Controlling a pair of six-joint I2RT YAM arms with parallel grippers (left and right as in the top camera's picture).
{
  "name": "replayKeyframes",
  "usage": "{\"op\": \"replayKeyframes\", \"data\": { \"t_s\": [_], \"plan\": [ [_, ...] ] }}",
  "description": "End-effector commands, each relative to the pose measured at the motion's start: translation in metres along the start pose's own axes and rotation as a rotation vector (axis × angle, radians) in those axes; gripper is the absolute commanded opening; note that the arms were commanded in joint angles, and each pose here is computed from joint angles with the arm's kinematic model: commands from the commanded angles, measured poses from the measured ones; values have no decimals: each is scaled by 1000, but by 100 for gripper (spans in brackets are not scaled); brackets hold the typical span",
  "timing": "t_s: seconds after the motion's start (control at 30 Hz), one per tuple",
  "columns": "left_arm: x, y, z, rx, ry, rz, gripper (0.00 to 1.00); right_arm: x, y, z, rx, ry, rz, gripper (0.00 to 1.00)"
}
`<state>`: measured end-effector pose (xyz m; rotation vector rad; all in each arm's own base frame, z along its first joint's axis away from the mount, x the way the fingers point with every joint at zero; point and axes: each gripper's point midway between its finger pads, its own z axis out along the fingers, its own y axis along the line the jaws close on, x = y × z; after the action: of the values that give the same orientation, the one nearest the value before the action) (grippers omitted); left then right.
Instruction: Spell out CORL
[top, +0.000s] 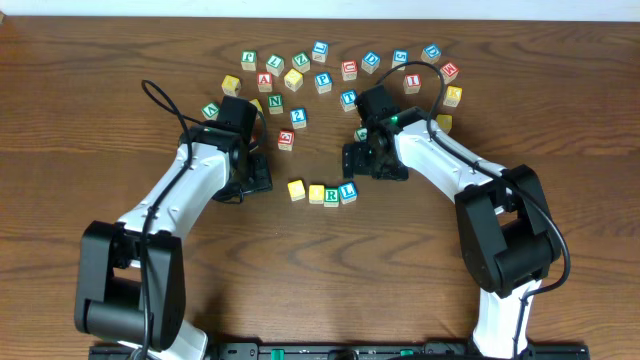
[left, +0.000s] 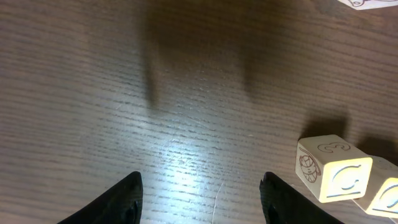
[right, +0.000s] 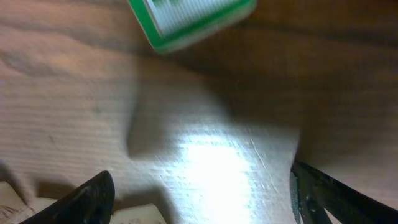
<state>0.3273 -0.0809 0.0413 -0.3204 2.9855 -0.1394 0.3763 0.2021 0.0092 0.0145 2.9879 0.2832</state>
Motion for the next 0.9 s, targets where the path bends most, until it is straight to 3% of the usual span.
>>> {"op": "replayKeyframes", "data": {
  "t_s": [0.0, 0.4, 0.63, 0.87],
  "plan": [
    [3, 1, 6, -7, 12, -7, 60, -7, 2, 3, -5, -35, 1, 84],
    [2, 1, 6, -4, 7, -7, 60, -57, 25, -6, -84, -244, -122, 79],
    [3, -3, 7, 17, 14, -8, 60, -86, 46, -53, -148, -382, -176, 79],
    [2, -3, 7, 18, 10, -7, 60, -105, 23, -73, -108, -448, -123, 82]
  ]
}}
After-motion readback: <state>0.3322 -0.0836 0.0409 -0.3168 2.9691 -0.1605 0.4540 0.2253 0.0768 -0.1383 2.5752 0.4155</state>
